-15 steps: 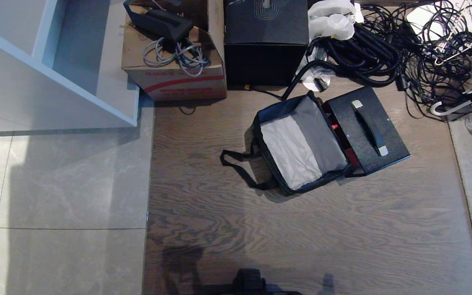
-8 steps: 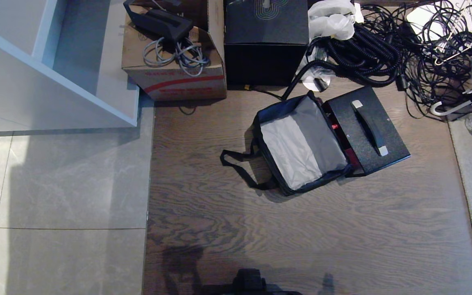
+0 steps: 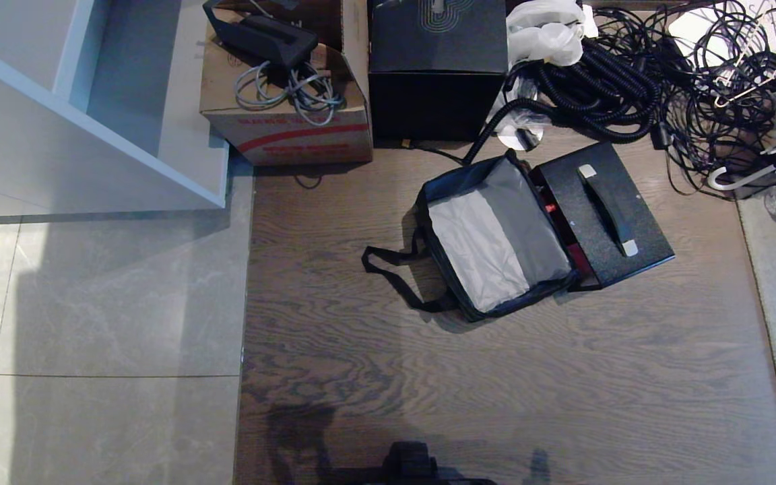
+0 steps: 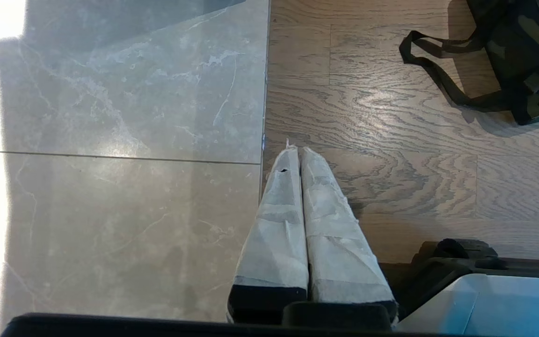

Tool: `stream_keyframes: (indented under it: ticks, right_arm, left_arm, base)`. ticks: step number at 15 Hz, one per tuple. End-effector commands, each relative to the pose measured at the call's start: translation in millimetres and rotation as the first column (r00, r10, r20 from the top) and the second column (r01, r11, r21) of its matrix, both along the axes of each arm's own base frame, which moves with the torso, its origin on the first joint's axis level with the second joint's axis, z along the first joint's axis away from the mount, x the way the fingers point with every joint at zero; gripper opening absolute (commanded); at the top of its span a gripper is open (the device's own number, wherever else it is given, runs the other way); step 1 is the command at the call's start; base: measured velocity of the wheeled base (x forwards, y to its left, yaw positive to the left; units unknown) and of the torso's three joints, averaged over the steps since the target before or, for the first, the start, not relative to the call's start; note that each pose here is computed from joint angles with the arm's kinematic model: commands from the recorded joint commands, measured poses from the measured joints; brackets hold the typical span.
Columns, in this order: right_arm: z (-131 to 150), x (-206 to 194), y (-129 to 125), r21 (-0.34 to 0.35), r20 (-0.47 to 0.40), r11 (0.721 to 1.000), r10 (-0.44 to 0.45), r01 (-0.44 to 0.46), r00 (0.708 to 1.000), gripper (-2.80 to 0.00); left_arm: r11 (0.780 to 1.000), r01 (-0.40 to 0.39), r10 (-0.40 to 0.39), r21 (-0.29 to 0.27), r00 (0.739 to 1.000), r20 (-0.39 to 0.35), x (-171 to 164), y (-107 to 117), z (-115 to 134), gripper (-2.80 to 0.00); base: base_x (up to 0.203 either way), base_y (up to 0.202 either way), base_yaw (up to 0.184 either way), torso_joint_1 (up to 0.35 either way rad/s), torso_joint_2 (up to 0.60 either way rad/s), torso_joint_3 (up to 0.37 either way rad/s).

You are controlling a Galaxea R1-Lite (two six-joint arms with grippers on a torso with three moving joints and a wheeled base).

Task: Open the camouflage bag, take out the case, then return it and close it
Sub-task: Grip the handle again

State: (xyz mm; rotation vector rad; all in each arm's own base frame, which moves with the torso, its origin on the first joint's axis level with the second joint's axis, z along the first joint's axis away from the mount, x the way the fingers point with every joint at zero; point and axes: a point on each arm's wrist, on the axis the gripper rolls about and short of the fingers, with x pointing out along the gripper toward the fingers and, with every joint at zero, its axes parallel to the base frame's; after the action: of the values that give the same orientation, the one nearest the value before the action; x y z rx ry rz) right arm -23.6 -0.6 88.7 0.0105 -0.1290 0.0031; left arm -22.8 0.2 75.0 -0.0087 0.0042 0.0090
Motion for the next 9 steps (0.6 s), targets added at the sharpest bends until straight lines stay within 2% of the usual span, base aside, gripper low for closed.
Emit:
stream_keyframes:
  ticks: [1,9]
  right_arm:
    - [-10.9,3.4,0.0,0.0,-0.04,1.0,0.001,-0.001,0.999,-2.8]
    - [-10.9,3.5,0.0,0.0,-0.042,1.0,0.001,-0.001,0.999,-2.8]
  left_arm:
    - [1.0,0.0,0.0,0.0,1.0,0.0,0.0,0.0,0.0,-2.8]
    - [1.0,0.0,0.0,0.0,1.0,0.0,0.0,0.0,0.0,-2.8]
  base:
    - [0.0,0.0,0.0,0.0,0.0,0.0]
    - [0.0,0.0,0.0,0.0,0.0,0.0]
